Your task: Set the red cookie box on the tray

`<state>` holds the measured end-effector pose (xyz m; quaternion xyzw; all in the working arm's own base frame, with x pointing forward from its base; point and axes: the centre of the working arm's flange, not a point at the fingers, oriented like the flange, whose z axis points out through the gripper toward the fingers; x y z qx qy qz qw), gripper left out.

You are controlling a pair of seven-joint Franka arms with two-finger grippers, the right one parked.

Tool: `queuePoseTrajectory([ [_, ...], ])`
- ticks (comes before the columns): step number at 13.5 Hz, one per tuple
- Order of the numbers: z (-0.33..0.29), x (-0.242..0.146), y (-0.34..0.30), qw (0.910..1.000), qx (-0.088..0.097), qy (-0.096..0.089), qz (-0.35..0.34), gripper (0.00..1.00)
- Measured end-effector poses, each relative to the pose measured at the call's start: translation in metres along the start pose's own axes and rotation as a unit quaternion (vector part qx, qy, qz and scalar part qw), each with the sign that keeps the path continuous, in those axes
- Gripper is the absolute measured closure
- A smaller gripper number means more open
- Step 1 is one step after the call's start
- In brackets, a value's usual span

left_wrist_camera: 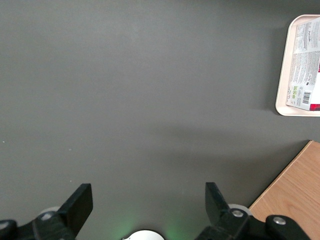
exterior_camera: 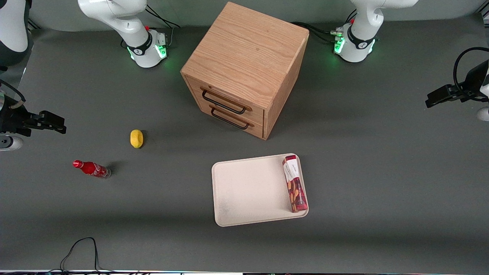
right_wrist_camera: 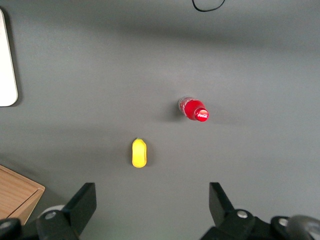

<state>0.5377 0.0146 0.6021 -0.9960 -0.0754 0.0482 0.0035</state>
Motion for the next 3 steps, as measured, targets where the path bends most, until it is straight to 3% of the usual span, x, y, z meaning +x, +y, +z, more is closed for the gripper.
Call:
queuePoseTrajectory([
  [3,-0.0027,-0.0017,0.003,1.0,0.001,-0.002,0.003,0.0],
])
